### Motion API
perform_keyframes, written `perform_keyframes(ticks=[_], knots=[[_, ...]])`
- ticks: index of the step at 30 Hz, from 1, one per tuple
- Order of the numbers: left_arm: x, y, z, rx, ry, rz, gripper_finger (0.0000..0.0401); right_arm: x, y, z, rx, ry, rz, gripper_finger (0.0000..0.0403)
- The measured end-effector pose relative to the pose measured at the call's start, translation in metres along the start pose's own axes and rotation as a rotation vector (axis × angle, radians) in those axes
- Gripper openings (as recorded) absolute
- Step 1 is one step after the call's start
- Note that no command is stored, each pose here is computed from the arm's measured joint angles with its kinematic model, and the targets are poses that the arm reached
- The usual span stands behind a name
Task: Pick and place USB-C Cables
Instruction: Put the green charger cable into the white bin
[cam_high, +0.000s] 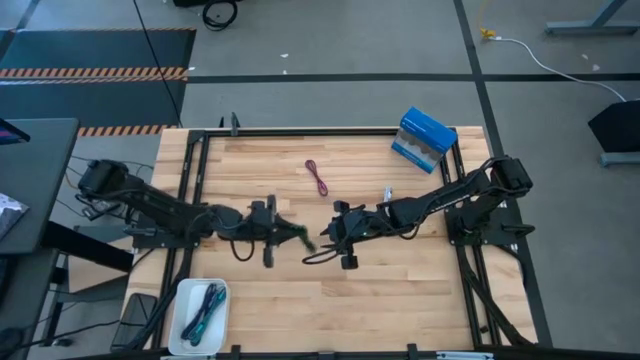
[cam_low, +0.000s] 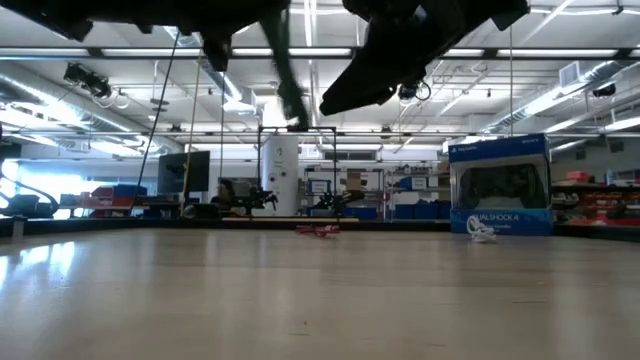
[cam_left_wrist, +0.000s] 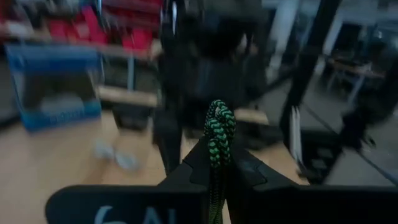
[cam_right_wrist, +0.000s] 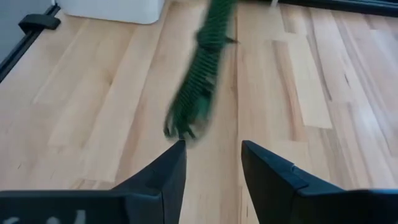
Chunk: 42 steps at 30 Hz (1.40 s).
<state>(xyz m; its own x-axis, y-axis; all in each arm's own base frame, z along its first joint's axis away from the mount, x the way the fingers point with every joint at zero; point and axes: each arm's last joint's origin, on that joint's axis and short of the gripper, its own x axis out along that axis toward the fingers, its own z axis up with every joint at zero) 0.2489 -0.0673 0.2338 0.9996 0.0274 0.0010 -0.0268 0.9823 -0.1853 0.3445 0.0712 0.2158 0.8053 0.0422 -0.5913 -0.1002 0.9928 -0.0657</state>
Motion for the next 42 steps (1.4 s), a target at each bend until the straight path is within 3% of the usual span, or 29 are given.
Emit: perform_keyframes(ticks=[5, 9, 18, 21, 25, 33, 39, 42], knots=[[-0.020, -0.001, 0.001, -0.147, 0.158, 0.011, 0.0026, -0.005, 0.003, 0.003, -0.019, -0.013, 0.012, 0.0162], [-0.038, -0.004, 0.002, -0.356, 0.271, 0.009, 0.0026, -0.019, 0.003, 0.007, -0.027, -0.008, 0.018, 0.0163], [-0.064, -0.020, 0.012, -0.825, 0.483, -0.214, 0.0026, -0.051, -0.002, 0.016, -0.021, -0.028, 0.006, 0.0162], [-0.072, -0.029, 0.007, -0.891, 0.632, -0.290, 0.0026, -0.056, -0.001, 0.015, -0.021, -0.012, 0.008, 0.0162], [-0.088, -0.040, -0.009, -0.995, 0.901, -0.242, 0.0026, -0.058, -0.002, 0.011, -0.026, 0.037, 0.007, 0.0162], [-0.117, -0.049, -0.032, -0.970, 1.195, -0.064, 0.0026, -0.058, -0.002, 0.011, -0.035, 0.036, 0.005, 0.0160], [-0.127, -0.049, -0.039, -0.882, 1.154, 0.048, 0.0026, -0.057, -0.002, 0.011, -0.035, 0.036, 0.005, 0.0160], [-0.136, -0.047, -0.045, -0.863, 1.214, 0.143, 0.0026, -0.057, -0.002, 0.011, -0.031, 0.034, 0.005, 0.0160]])
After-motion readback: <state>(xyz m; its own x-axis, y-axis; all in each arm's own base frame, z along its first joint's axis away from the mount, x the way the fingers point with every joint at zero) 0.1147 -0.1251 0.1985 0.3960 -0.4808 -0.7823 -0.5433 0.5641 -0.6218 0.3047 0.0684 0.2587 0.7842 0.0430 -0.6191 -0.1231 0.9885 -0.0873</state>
